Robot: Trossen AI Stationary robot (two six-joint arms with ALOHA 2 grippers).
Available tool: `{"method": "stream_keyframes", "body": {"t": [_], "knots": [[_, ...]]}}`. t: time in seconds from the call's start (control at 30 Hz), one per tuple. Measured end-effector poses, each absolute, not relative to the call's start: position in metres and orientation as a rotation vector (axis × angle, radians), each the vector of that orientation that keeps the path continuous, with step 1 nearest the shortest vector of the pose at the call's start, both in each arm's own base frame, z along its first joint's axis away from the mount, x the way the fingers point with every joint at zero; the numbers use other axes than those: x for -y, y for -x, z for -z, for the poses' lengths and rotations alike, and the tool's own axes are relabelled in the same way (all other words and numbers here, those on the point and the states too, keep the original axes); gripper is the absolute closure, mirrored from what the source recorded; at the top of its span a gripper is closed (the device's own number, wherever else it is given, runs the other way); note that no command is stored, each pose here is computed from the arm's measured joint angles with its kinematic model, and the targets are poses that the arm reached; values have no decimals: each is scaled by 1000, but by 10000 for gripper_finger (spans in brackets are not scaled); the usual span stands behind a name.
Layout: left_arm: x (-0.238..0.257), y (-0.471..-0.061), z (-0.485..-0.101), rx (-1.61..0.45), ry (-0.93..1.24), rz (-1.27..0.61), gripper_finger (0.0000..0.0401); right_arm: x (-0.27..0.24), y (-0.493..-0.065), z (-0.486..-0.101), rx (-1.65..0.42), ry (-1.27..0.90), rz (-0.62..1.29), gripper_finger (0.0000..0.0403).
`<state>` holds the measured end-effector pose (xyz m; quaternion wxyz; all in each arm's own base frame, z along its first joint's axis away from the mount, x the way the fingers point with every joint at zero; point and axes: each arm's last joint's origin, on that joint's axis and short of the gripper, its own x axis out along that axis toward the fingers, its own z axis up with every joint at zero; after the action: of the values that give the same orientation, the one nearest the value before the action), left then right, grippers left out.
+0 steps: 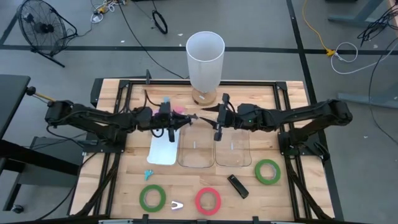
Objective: Pick and place Stapler, Stapler remover, tape
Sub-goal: Put the black staple remover into the white bin
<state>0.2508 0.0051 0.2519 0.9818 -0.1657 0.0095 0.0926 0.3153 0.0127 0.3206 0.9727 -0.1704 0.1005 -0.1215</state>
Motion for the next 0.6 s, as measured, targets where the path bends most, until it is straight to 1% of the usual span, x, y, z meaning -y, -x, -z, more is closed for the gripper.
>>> {"method": "stream_keyframes", "body": {"t": [0.1,0.23,0.43,0.53,0.6], "knots": [[1,-242,-246,-144,361,-209,357,-10,-305,-322,-275,358,329,222],[9,-221,-242,-292,422,-262,357,-7,-294,-321,-351,337,413,210],[22,-188,-228,-556,566,-330,357,-5,-288,-313,-451,313,448,213],[27,-182,-219,-654,606,-366,357,-5,-288,-312,-453,297,450,218],[30,-181,-216,-683,621,-375,357,-5,-288,-312,-451,295,450,221]]}}
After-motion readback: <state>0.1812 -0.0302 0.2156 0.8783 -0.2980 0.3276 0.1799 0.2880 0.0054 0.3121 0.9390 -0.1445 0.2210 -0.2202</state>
